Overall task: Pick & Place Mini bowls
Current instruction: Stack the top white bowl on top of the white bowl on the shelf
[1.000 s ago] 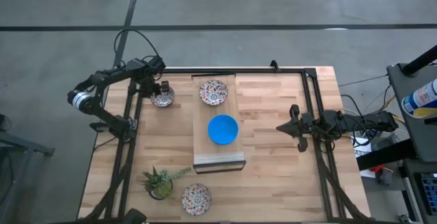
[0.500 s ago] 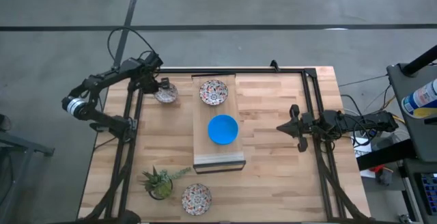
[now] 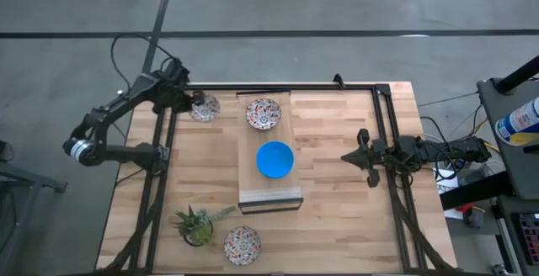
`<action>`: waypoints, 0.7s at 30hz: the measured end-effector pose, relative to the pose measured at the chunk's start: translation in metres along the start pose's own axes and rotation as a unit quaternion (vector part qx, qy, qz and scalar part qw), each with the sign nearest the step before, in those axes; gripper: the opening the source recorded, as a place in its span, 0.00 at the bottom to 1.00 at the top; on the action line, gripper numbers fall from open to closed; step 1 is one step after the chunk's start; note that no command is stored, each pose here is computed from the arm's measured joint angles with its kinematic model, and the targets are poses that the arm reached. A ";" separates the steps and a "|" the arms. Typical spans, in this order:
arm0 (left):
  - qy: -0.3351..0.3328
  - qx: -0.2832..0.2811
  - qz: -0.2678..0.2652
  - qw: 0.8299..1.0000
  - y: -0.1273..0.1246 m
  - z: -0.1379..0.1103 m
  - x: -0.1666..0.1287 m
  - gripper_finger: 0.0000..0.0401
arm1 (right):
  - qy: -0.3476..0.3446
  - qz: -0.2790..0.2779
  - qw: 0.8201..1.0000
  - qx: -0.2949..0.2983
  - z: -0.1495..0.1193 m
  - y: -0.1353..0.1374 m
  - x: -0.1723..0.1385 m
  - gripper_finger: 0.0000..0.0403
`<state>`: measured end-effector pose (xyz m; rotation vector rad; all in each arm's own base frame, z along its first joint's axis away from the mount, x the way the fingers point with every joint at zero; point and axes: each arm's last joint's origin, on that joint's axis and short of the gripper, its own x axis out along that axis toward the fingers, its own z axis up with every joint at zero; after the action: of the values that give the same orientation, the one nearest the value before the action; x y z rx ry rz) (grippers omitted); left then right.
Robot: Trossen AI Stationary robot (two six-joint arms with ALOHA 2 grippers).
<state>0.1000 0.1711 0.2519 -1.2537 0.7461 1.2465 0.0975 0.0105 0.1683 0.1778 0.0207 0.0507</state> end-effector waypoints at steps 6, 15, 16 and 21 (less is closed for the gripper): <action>0.003 -0.016 -0.084 0.996 0.001 -0.012 -0.023 0.00 | 0.000 0.000 1.000 0.000 0.000 0.000 0.000 0.02; -0.020 -0.013 -0.169 0.985 0.001 -0.025 -0.056 0.00 | 0.000 0.000 1.000 0.000 0.000 0.000 0.000 0.02; -0.022 -0.010 -0.175 0.984 0.000 -0.026 -0.059 0.00 | 0.000 0.000 1.000 0.000 0.000 0.000 0.000 0.02; -0.026 0.010 -0.208 0.978 -0.006 -0.029 -0.074 0.00 | 0.000 0.000 1.000 0.000 0.000 0.000 0.000 0.02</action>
<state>0.0940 0.1246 0.3165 -1.2761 0.4269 0.9205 0.0975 0.0105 0.1683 0.1782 0.0205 0.0507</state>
